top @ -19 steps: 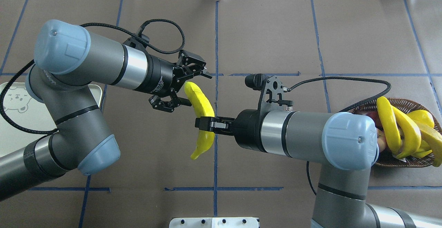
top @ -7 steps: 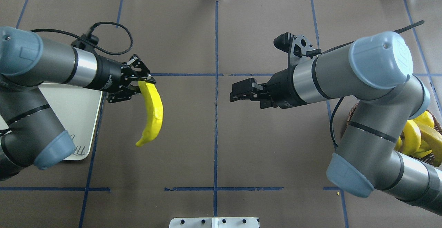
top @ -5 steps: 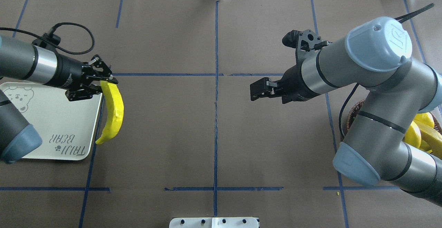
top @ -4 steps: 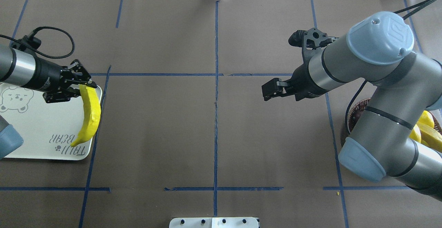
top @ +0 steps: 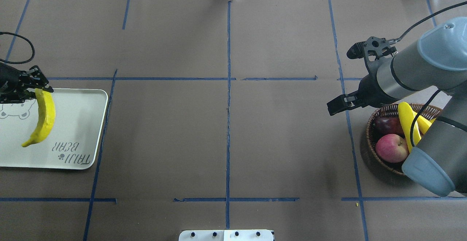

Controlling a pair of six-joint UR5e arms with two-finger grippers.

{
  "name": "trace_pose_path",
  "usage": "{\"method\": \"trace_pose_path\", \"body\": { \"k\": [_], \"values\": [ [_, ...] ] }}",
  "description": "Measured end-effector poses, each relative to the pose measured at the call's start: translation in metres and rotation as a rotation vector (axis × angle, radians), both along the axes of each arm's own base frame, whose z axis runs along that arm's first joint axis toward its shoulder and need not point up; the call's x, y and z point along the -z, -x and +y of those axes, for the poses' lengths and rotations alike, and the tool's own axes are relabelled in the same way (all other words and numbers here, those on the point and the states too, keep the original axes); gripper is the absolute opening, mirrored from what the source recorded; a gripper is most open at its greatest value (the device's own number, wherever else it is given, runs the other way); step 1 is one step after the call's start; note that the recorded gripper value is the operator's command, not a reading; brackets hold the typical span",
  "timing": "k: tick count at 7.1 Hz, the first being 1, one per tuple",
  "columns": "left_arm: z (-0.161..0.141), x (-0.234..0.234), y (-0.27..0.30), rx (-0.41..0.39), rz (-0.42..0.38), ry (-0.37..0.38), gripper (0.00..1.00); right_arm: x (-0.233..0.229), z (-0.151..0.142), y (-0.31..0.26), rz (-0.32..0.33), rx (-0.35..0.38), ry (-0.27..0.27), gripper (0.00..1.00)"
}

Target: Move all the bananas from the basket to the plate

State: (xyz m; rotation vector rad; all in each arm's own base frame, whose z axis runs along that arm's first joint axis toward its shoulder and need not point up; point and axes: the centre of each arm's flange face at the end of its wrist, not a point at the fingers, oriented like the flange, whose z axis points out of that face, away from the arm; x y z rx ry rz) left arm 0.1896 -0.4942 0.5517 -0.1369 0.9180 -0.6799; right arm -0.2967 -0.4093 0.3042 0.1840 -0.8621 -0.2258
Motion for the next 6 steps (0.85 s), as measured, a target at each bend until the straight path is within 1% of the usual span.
{"method": "trace_pose_path", "body": {
  "k": [1,2,3,4,6],
  "values": [
    [-0.008,-0.027,0.019,0.006,-0.033,0.007,0.12,-0.002,0.000,-0.001,0.002,0.008,-0.004,1.00],
    [-0.011,-0.053,0.029,0.011,-0.055,0.024,0.21,-0.002,0.001,-0.001,0.002,0.011,-0.005,1.00],
    [-0.011,-0.072,0.034,0.014,-0.061,0.027,0.47,-0.002,0.001,-0.001,0.002,0.012,-0.005,1.00],
    [-0.010,-0.090,0.036,0.014,-0.053,0.009,0.99,-0.002,0.001,-0.002,0.001,0.013,-0.005,1.00],
    [-0.005,-0.115,0.040,-0.017,-0.039,-0.065,1.00,-0.002,0.001,-0.002,0.001,0.013,-0.007,1.00]
  ]
}}
